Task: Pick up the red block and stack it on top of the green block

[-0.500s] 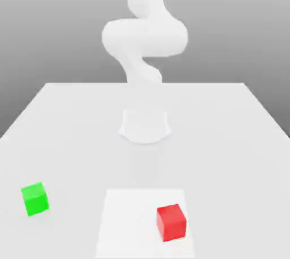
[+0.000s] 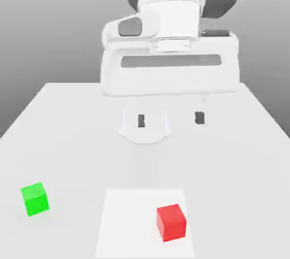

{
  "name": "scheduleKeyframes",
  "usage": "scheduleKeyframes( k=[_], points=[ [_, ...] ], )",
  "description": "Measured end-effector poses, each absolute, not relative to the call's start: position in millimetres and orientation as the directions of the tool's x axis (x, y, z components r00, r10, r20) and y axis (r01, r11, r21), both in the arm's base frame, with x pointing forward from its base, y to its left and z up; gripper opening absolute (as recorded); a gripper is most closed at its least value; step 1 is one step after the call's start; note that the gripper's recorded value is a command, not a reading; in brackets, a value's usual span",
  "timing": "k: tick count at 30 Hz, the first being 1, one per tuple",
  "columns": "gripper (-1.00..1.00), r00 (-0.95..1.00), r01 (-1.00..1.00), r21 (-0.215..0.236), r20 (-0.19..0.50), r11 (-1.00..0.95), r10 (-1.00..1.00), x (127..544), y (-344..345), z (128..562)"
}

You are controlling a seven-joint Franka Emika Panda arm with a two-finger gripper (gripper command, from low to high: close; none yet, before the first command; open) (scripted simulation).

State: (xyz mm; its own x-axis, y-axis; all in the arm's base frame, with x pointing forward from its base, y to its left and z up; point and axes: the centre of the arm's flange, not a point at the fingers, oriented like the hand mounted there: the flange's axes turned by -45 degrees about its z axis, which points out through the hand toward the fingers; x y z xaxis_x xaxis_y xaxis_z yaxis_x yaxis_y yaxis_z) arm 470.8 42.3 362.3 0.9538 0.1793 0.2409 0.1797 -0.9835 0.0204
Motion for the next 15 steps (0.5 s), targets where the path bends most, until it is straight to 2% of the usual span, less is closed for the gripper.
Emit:
scheduleKeyframes(
  k=[7, 12, 13, 15],
  points=[
    [0.00, 0.965, 0.259, 0.004, 0.028, -0.966, 0.259, 440, 56, 225],
    [0.00, 0.964, 0.267, 0.000, 0.001, -0.964, 0.267, 435, 56, 161],
    [-1.00, 0.964, 0.267, 0.000, 0.000, -0.964, 0.267, 435, 56, 151],
    [-1.00, 0.964, 0.267, 0.000, 0.000, -0.964, 0.267, 435, 56, 151]
  ],
)
